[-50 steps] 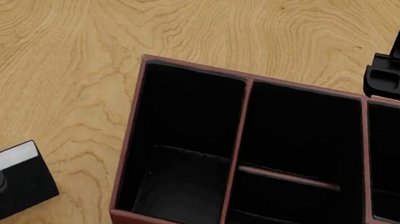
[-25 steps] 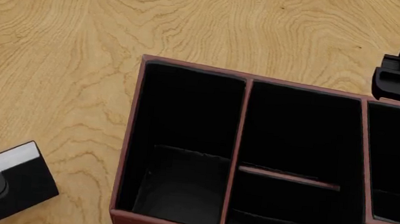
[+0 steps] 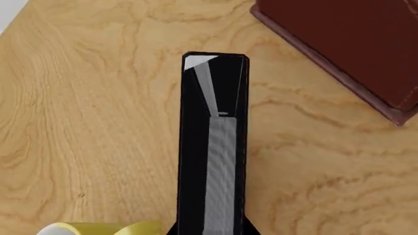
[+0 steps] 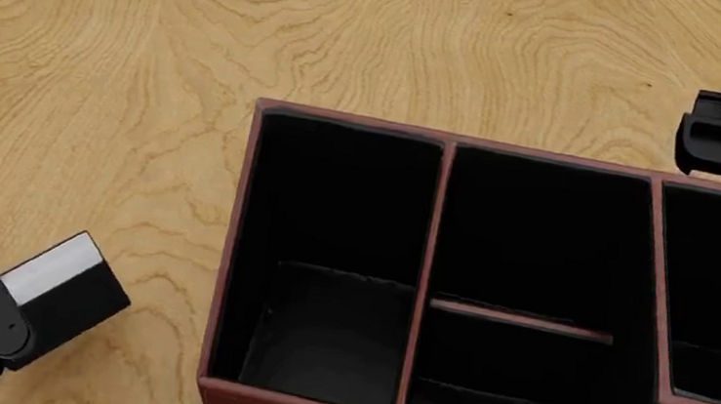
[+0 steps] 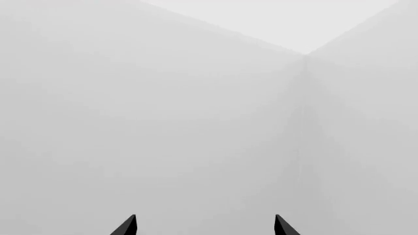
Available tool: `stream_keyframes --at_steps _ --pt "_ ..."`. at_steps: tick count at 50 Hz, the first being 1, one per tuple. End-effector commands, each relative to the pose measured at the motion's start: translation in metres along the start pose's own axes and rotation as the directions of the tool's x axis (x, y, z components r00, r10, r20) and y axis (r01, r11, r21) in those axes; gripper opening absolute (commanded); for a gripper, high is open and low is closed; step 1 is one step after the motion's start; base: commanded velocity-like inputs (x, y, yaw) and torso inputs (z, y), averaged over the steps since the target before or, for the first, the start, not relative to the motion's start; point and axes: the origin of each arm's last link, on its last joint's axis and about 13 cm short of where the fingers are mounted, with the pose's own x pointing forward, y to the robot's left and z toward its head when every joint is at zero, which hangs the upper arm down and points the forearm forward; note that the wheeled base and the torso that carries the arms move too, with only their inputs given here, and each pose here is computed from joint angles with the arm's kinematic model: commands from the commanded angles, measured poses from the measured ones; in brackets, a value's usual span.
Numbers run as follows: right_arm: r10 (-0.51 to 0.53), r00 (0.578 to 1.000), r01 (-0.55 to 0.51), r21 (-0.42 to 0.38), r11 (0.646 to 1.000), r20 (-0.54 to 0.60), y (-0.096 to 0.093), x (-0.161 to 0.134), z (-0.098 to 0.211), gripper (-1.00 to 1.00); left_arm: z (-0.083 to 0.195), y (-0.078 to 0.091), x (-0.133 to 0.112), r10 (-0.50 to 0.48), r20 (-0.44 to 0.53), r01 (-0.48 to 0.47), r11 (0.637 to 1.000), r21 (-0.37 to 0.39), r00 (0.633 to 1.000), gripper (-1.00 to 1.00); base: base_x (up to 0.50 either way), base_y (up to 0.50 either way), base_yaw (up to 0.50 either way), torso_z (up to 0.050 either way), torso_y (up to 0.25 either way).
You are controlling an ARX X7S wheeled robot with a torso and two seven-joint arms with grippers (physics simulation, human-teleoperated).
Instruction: Pick up the book and place it in the back compartment of the caddy.
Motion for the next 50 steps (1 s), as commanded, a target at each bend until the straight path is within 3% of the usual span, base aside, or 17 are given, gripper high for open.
stream_keyframes --at_steps 1,20,32,50 --pt "0.0 1.0 0.0 -0.001 1.0 0.004 0.0 0.0 0.002 1.0 0.016 0.005 -0.008 0.05 0.075 -0.052 0.998 0.025 0.996 -1.0 0.0 0.0 0.0 0.0 0.0" --pt "0.001 1.0 -0.001 -0.001 1.0 0.008 0.0 -0.001 0.004 1.0 0.02 0.004 -0.016 0.057 0.12 -0.059 0.998 0.012 0.991 -1.0 0.0 0.0 0.0 0.0 0.0" --pt "0.001 1.0 -0.001 -0.001 1.0 0.007 -0.001 -0.002 0.004 1.0 0.024 0.002 -0.021 0.062 0.163 -0.056 0.998 -0.04 0.985 -1.0 0.0 0.0 0.0 0.0 0.002" --pt "-0.003 1.0 0.003 0.003 1.0 0.01 -0.001 -0.001 0.004 1.0 0.046 0.006 -0.054 0.078 0.273 -0.055 0.995 -0.088 0.959 -1.0 0.0 0.0 0.0 0.0 0.001"
